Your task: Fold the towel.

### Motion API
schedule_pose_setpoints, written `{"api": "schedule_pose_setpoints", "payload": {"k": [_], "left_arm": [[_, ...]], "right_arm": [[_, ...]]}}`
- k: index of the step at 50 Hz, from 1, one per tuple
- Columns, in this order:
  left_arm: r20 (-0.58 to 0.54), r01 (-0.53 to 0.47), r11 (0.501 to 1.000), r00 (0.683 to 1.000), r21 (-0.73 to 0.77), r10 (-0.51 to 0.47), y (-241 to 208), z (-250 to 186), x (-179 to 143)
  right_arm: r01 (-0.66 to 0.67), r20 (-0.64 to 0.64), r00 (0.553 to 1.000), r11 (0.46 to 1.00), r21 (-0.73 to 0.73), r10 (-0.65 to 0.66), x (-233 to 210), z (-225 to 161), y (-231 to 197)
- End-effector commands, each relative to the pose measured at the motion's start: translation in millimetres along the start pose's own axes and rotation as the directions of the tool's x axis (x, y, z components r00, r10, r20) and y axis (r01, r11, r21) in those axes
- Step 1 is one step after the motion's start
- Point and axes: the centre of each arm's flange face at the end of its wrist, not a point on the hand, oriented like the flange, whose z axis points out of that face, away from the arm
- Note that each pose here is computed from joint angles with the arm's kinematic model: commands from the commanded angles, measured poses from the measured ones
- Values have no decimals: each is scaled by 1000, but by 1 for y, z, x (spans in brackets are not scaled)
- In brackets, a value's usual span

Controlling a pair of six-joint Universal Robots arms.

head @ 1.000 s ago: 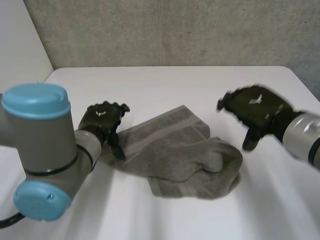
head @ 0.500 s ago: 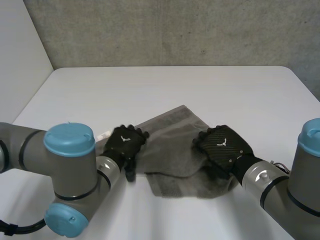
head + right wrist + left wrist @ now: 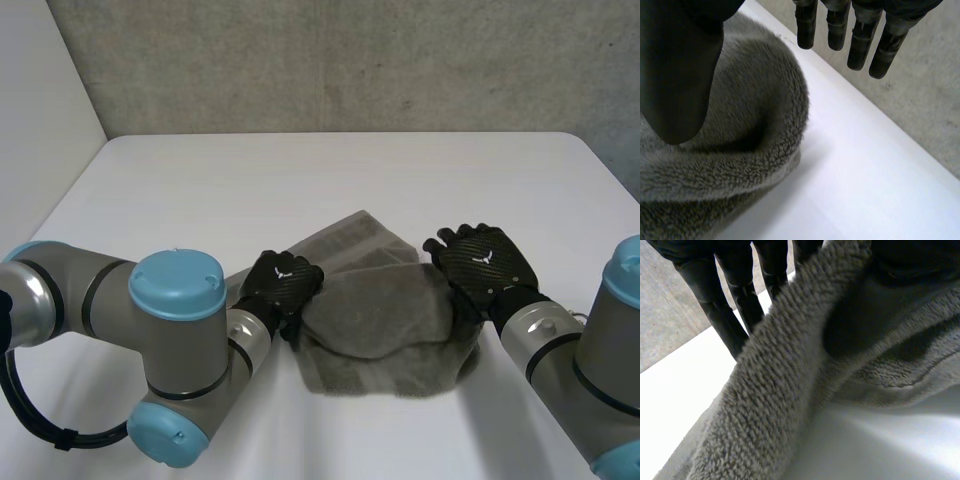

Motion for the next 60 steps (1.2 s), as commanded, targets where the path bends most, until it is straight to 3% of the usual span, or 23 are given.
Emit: {"api": "schedule_pose_setpoints", "payload": {"k": [1,5,10,15,19,23,28,30,31,32,33,37,39,41,42,43,44,46,47,48,49,53,60], "left_arm": [[13,-1,1000,1000,17,1,-5,-1,-3],[43,4,999,999,44,-5,-17,-4,-11],[151,10,985,988,174,-36,-68,-24,-36],[190,23,963,979,270,-77,-103,-55,-45],[169,71,962,979,263,-118,-105,-78,-43],[119,141,978,980,156,-160,-82,-109,-31],[34,136,991,990,-7,-136,-51,-138,-5],[12,123,991,992,-57,-123,-42,-145,1],[-7,112,989,994,-99,-113,-35,-151,6],[-24,96,985,995,-145,-100,-27,-158,10],[-24,96,985,995,-145,-100,-27,-158,10],[-104,23,976,993,-218,-47,-19,-168,18],[-123,4,977,992,-213,-31,-22,-167,17],[-125,-6,981,992,-194,-18,-28,-164,14],[-107,2,988,994,-157,-19,-38,-160,8],[-106,3,988,994,-157,-19,-38,-160,8],[-76,18,993,997,-120,-27,-49,-155,-1],[-40,36,996,998,-86,-39,-60,-149,-11],[-10,51,998,999,-47,-51,-71,-143,-20],[10,65,998,998,4,-65,-84,-138,-26],[10,65,998,998,4,-65,-84,-137,-27],[32,125,989,991,80,-128,-101,-108,-35],[16,135,990,991,41,-135,-88,-55,-27]], "right_arm": [[-5,-3,1000,998,-60,5,7,23,14],[-3,-15,1000,1000,1,3,22,37,-12],[-15,-4,1000,990,137,16,33,43,-54],[-58,17,998,951,304,56,46,25,-103],[-60,118,993,926,372,17,37,5,-122],[-39,244,968,933,357,-53,20,-6,-115],[77,387,909,976,202,-152,0,-24,-88],[210,497,839,975,75,-219,-13,-39,-65],[211,498,839,975,75,-219,-13,-39,-65],[275,566,790,961,19,-237,-19,-49,-54],[314,631,741,949,-24,-229,-23,-60,-48],[304,692,705,948,-97,-155,-24,-73,-47],[290,692,708,951,-102,-142,-24,-74,-50],[216,638,759,974,-64,-127,-17,-67,-64],[216,638,759,974,-63,-127,-17,-67,-64],[142,585,806,989,-43,-91,-10,-62,-75],[142,584,807,989,-42,-90,-10,-62,-75],[-46,465,884,999,14,35,11,-47,-94],[-47,465,885,999,14,35,11,-47,-94],[-132,409,907,990,43,104,24,-37,-97],[-206,367,915,976,70,167,37,-29,-99],[-276,316,921,954,116,228,56,-21,-101],[-231,299,932,972,49,207,57,-2,-77]]}}
